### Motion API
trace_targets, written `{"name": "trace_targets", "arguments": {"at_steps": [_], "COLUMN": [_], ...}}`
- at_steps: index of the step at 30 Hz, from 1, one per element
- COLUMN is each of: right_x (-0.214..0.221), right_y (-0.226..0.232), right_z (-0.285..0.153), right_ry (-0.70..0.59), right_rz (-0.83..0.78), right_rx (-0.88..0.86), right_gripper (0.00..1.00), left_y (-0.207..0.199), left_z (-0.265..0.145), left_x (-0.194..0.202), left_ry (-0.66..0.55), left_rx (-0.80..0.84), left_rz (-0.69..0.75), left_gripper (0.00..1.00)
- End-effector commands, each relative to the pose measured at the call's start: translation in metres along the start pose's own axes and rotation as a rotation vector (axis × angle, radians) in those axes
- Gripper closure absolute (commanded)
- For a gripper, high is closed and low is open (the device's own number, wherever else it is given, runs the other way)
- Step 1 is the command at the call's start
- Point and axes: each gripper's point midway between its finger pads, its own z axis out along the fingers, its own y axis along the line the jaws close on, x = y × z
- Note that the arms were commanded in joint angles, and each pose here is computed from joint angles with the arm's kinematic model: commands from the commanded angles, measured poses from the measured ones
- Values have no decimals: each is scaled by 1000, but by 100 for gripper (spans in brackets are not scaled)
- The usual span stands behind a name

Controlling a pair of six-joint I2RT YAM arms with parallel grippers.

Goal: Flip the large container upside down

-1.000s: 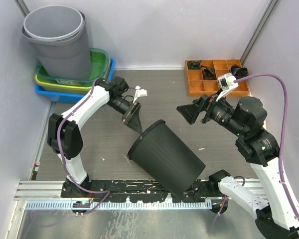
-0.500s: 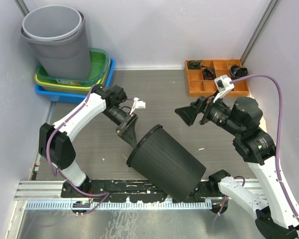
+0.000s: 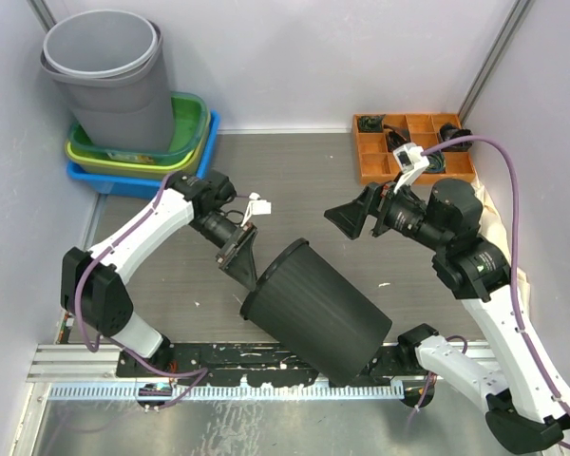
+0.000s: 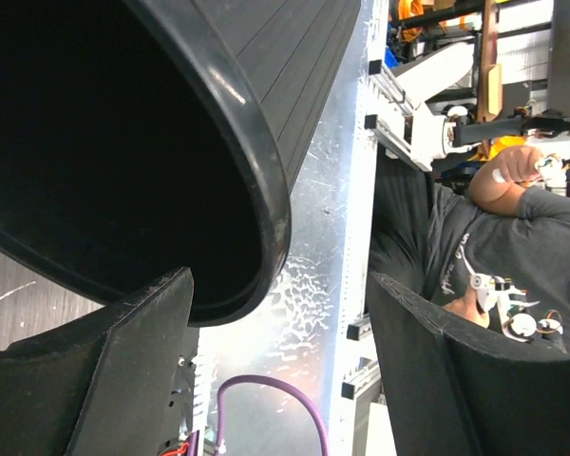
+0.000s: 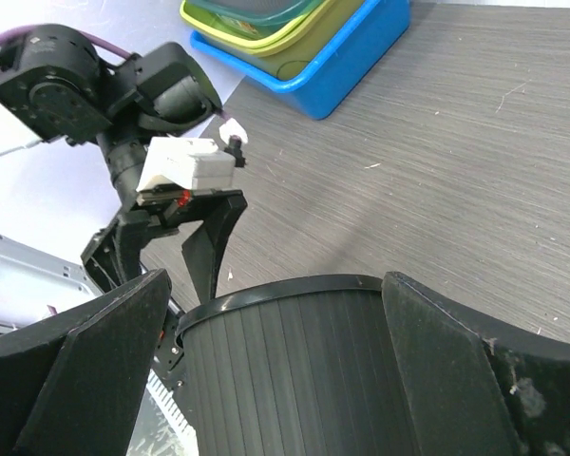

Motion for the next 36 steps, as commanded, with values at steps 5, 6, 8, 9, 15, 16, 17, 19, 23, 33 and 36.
{"name": "trace_targets", "arguments": {"at_steps": [5,6,8,9,15,16,17,19,23,33,36], "right_x": [-17,-17,-17,-16,-17,-17,-17,-17,-22,-82,-90], "right_y": [13,13,12,12,11,11,10,8,4,15,13], "right_z": [-7,-7,-7,-7,-8,-9,-9,-10,-16,-68,-78], "right_ry": [-75,-75,-79,-76,-81,-81,-81,-85,-98,-257,-271], "right_rz": [-26,-25,-24,-23,-23,-25,-26,-30,-46,-139,-149], "right_rx": [-44,-42,-39,-38,-29,-28,-24,-11,33,171,216], "right_gripper": [0,0,0,0,0,0,0,0,0,0,0], "left_y": [2,5,10,12,21,21,21,19,5,-38,-16], "left_z": [21,23,26,27,34,36,38,41,47,24,23], "left_x": [-9,-11,-15,-17,-32,-34,-36,-43,-72,-240,-270], "left_ry": [-78,-91,-112,-117,-137,-133,-129,-121,-149,-481,-550], "left_rx": [10,-8,-41,-53,-64,-57,-51,-34,60,567,658], "left_rz": [90,90,89,90,49,44,40,31,10,-179,-284], "left_gripper": [24,25,26,28,73,86,93,100,100,100,100]}}
